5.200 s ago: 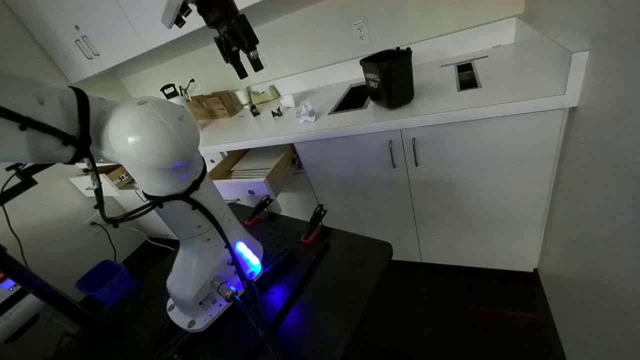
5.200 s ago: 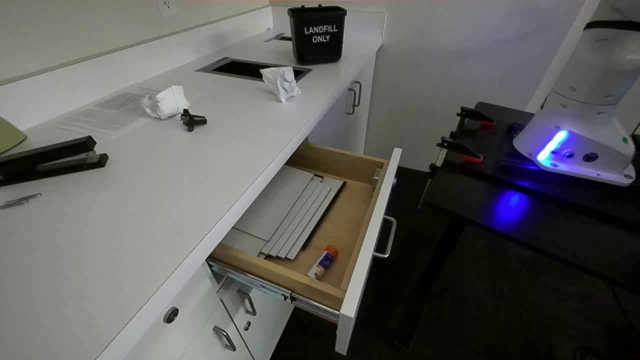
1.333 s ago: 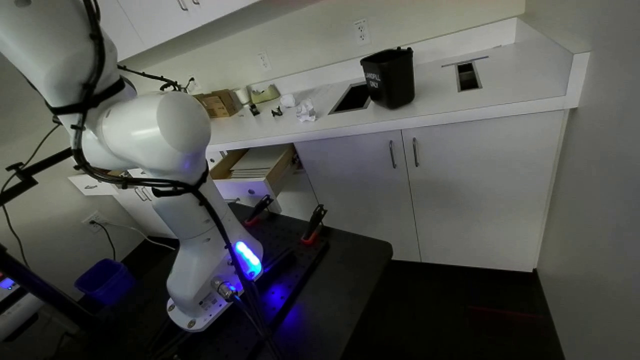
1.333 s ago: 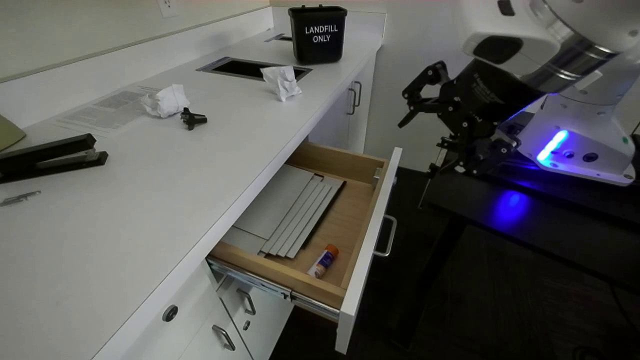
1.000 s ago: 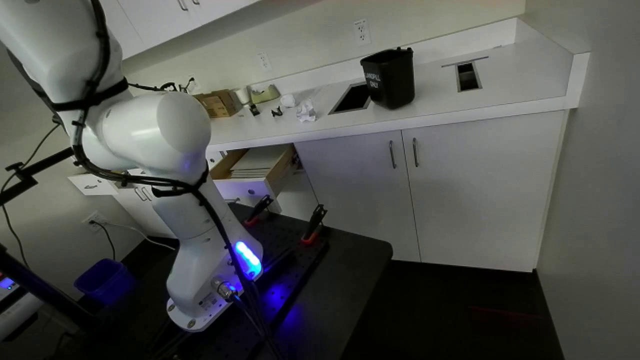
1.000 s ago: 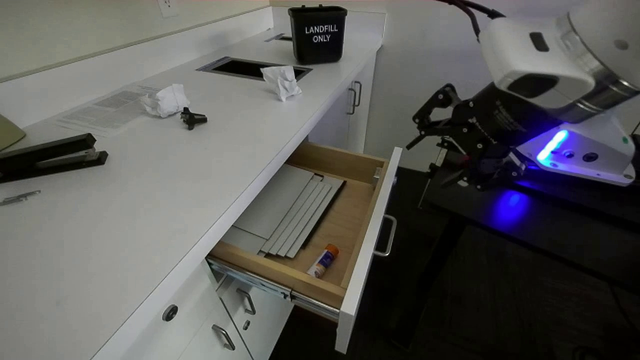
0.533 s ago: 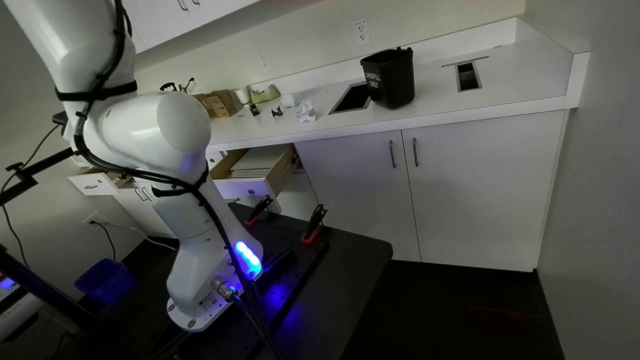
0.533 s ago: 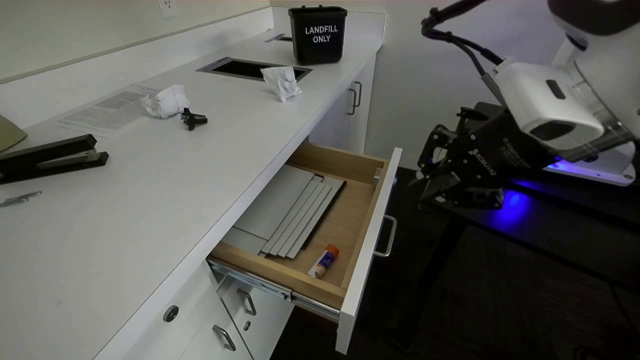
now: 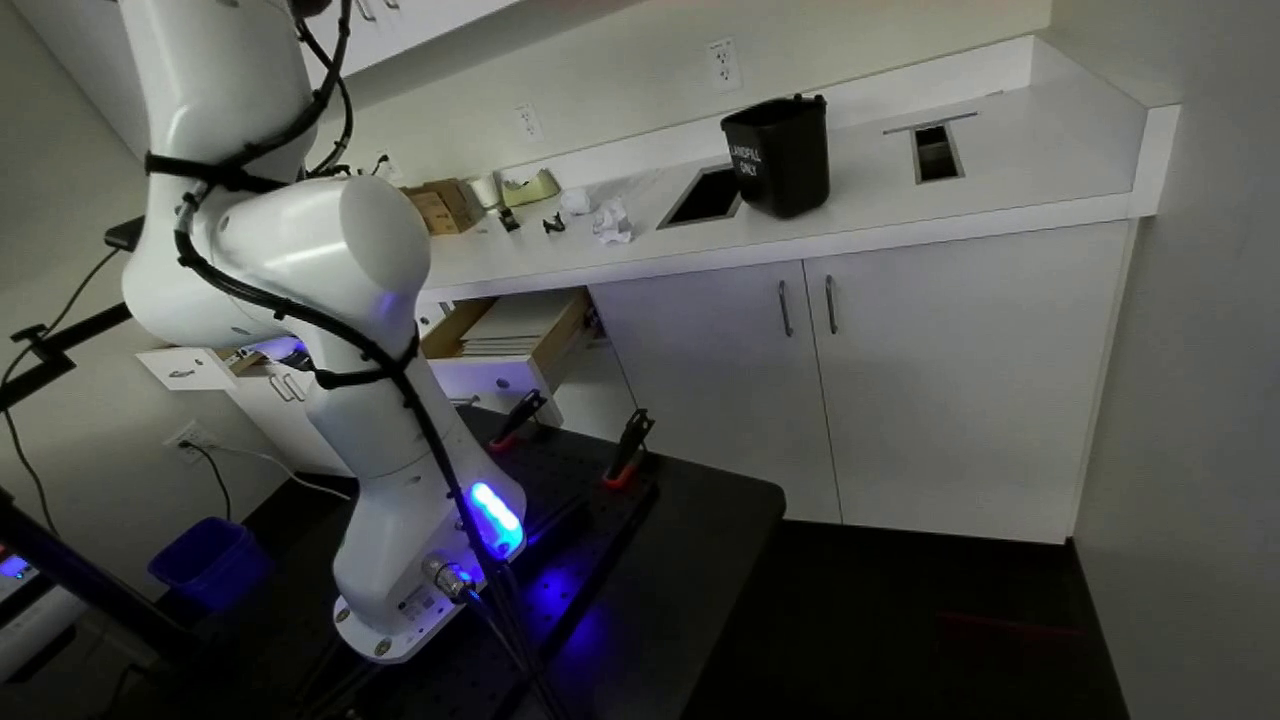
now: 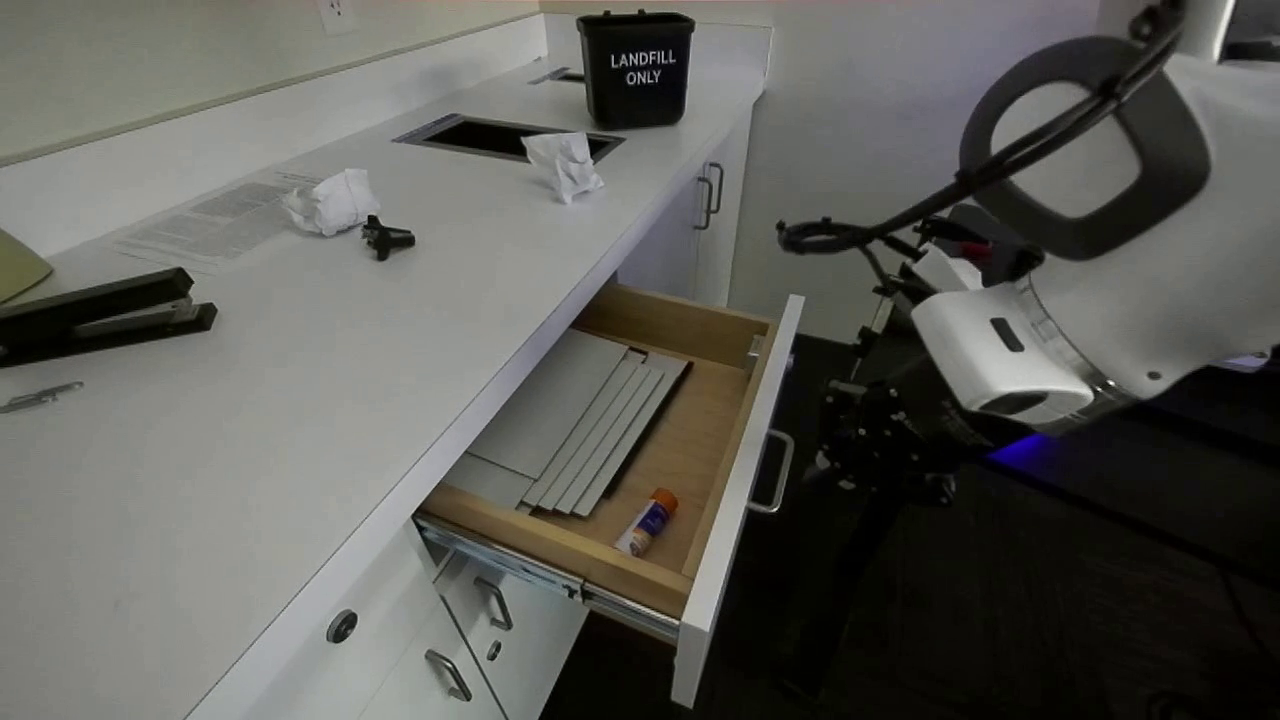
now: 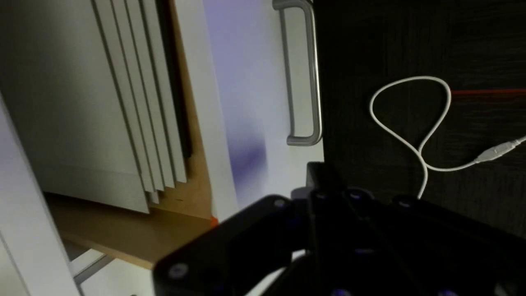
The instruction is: Close the open drawer
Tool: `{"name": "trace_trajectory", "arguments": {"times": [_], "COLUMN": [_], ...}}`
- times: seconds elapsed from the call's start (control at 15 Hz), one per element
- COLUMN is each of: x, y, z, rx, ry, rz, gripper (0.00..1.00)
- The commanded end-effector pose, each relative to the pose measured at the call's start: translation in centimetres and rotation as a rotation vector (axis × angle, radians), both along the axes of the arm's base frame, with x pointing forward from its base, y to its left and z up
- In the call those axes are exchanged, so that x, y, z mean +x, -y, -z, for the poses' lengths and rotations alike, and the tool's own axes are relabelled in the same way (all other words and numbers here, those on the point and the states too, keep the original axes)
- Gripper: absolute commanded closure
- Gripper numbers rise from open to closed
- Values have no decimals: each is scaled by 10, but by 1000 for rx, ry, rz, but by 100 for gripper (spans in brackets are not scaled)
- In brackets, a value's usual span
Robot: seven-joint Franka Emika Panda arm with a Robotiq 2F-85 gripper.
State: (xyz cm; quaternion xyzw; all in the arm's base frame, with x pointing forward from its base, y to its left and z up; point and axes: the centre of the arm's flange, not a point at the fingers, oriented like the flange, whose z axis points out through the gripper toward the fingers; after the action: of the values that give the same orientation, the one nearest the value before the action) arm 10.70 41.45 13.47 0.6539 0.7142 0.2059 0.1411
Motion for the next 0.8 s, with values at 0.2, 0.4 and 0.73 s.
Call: {"name": "trace_trajectory", "arguments": {"times": [0.2, 0.4, 0.73], "x": [25, 36, 47], "y": [-25, -30, -27], "z": [52, 62, 57], "rx": [-26, -68, -148], "ry": [77, 153, 296], "rz": [-48, -59, -69], "gripper": [100, 100, 100]}}
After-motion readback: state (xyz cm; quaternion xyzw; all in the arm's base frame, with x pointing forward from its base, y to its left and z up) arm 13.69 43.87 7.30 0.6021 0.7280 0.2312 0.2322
